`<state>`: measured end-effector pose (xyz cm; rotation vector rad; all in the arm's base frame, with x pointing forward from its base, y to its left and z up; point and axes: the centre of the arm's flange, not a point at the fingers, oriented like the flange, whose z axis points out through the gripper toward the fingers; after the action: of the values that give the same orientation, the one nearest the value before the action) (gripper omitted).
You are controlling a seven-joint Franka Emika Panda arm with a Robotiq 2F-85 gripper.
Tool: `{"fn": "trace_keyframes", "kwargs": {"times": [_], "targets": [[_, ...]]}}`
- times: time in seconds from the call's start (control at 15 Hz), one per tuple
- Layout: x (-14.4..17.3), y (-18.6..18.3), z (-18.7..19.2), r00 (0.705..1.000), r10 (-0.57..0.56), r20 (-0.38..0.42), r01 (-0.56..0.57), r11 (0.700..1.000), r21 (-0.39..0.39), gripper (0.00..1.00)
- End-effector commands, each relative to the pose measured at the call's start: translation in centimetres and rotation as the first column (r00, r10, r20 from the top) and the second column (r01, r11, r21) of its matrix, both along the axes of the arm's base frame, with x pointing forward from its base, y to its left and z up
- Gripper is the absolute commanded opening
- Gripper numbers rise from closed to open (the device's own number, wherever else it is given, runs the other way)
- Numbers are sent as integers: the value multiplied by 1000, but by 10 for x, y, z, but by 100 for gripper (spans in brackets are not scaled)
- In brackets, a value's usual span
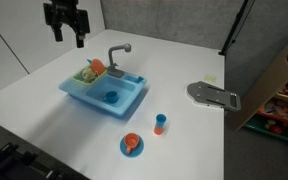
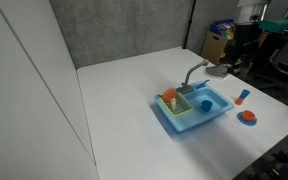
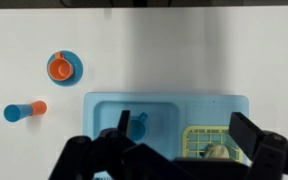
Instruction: Take the cup out of the sink
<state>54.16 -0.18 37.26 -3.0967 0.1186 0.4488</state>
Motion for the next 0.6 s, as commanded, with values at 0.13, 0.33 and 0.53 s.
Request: {"fn": "trace_keyframes", "kwargs": {"times": [0.13,0.33,0.53], "targets": [[21,-13,-34,996,-66,61,65,998,11,100],[21,-24,-51,988,-91,123,93,996,-11,100],[24,-38,-74,982,-134,133,137,990,-17,100]]}}
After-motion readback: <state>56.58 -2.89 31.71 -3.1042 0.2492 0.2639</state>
